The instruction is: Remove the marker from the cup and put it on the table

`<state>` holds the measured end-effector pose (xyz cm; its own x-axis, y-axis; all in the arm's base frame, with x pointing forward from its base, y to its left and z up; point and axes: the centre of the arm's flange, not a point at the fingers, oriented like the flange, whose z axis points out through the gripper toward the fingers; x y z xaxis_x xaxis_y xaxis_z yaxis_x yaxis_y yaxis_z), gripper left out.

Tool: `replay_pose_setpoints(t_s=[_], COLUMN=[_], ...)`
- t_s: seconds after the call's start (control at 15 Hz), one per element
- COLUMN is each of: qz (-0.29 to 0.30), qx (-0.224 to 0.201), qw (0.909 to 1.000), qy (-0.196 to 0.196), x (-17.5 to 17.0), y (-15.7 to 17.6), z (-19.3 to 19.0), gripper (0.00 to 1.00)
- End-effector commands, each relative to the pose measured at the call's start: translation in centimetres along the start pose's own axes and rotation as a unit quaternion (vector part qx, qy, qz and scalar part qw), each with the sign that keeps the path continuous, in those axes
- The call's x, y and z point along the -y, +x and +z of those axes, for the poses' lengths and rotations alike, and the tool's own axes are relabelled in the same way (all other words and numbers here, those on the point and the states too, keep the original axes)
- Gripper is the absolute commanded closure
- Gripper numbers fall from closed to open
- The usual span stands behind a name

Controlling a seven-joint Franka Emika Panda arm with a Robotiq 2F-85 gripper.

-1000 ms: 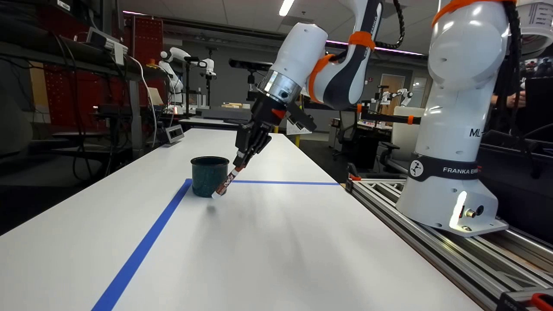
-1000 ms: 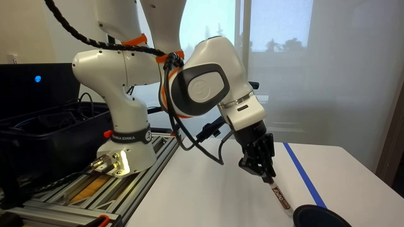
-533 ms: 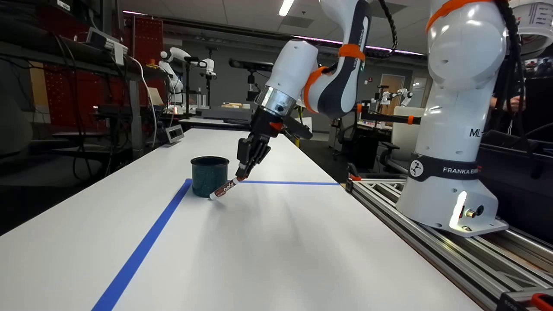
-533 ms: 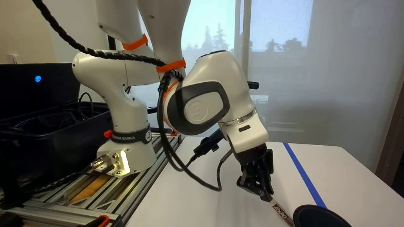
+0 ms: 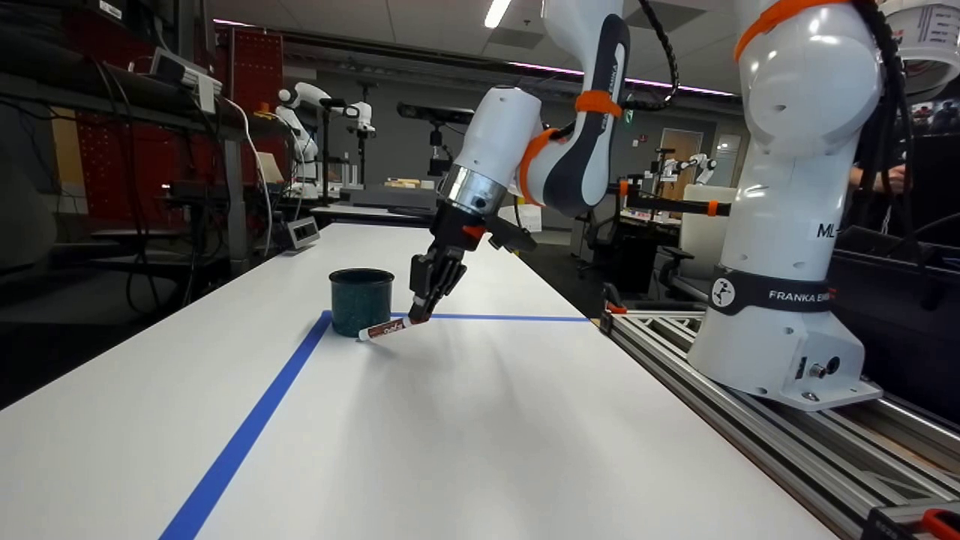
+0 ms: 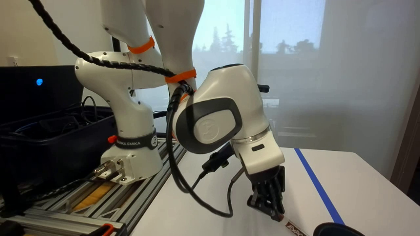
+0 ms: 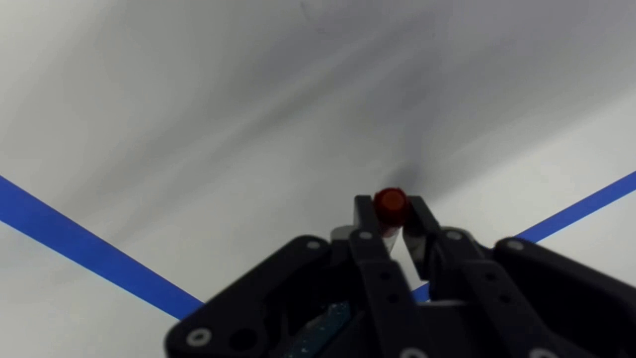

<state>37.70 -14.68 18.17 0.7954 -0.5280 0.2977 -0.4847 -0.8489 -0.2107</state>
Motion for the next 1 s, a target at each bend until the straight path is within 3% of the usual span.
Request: replay_pose_setpoints(t_s=[0.0, 0.07, 0.13, 0.27, 0.67, 0.93], qz=[-0.005, -0.008, -0.01, -0.011, -0.02, -0.044], qx=[0.001, 0.001, 0.003, 0.003, -0.019, -0.04], qw=[1.0, 0.9999, 0.9999, 0.9999, 0.9994, 0.9978], qy=[-0.008, -0.009, -0.01, -0.01, -0.021, -0.03], x=[0.0, 0.1, 0.2, 0.6, 2.6, 4.6], y=[-0.6, -0.6, -0.6, -0.6, 0.2, 1.8], z=[2.1, 2.1, 2.1, 2.0, 0.0, -2.7], gripper=[0.95, 0.87, 0.55, 0.48, 0.02, 0.0])
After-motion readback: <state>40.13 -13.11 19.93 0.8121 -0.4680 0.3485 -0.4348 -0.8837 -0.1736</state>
